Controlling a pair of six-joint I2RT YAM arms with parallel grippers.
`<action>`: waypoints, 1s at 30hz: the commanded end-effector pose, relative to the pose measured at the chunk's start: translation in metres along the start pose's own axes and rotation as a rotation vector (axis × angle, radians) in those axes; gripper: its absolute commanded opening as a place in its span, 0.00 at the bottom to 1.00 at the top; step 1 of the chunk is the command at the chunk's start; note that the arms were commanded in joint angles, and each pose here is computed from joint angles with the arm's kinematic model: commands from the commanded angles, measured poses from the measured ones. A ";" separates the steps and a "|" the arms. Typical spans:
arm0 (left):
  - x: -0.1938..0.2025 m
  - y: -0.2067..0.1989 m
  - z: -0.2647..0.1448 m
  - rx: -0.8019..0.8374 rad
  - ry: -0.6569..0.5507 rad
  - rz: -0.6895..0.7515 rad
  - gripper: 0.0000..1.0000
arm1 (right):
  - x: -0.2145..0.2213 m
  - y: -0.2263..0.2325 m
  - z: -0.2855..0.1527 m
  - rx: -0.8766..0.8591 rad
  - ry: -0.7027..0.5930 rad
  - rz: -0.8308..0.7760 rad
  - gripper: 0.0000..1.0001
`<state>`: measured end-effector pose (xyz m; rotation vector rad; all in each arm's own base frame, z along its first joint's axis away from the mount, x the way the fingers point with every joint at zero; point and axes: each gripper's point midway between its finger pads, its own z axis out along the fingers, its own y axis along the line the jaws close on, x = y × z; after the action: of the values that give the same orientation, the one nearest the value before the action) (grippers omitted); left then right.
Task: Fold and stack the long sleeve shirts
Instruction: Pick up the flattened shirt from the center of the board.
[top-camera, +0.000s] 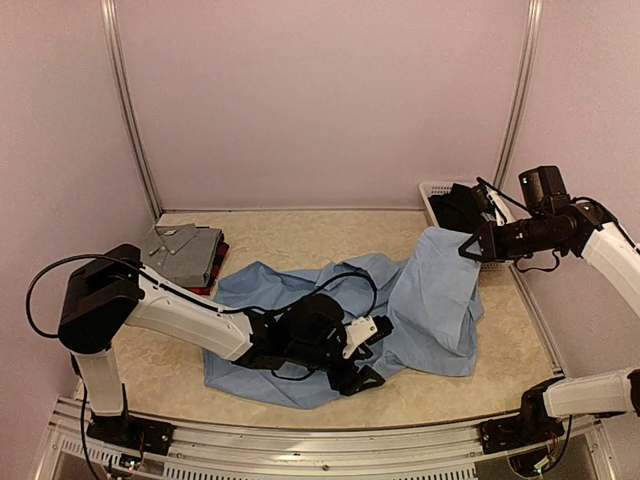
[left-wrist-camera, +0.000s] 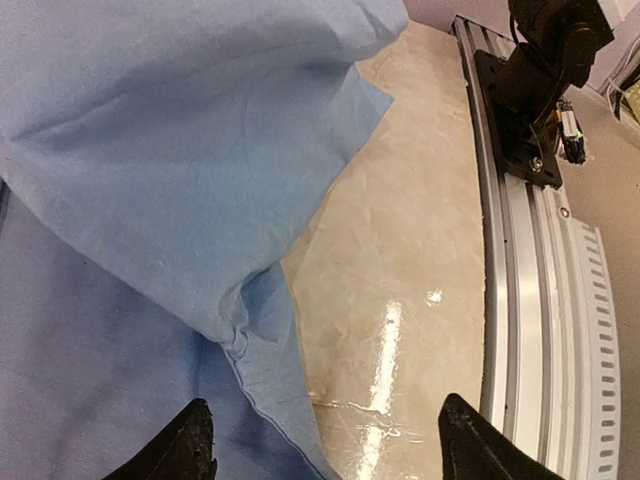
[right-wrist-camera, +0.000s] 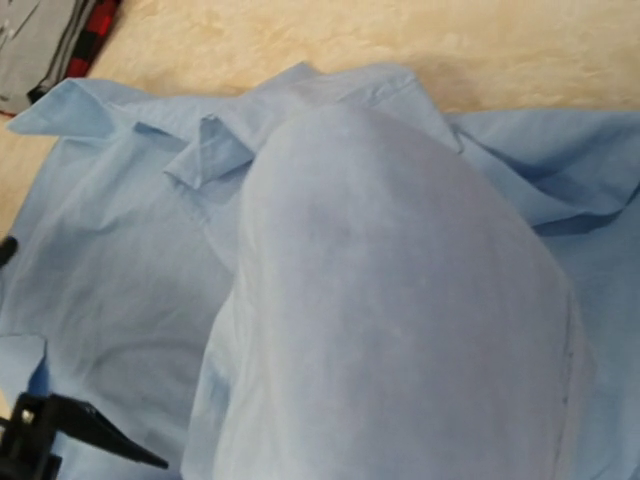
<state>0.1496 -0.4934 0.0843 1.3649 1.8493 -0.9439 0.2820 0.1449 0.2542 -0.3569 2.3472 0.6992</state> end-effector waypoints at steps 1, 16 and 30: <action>0.013 -0.002 0.014 -0.006 0.068 0.018 0.67 | -0.004 -0.009 -0.010 0.060 -0.019 -0.016 0.00; 0.057 0.017 0.007 -0.125 0.205 0.033 0.49 | -0.014 -0.029 -0.011 0.165 -0.047 -0.015 0.00; 0.124 0.028 -0.066 -0.278 0.514 0.061 0.62 | -0.014 -0.033 -0.004 0.155 -0.048 -0.018 0.00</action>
<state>0.1460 -0.4058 0.0203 1.5215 2.0837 -0.4427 0.2976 0.1199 0.2487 -0.2913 2.3583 0.5202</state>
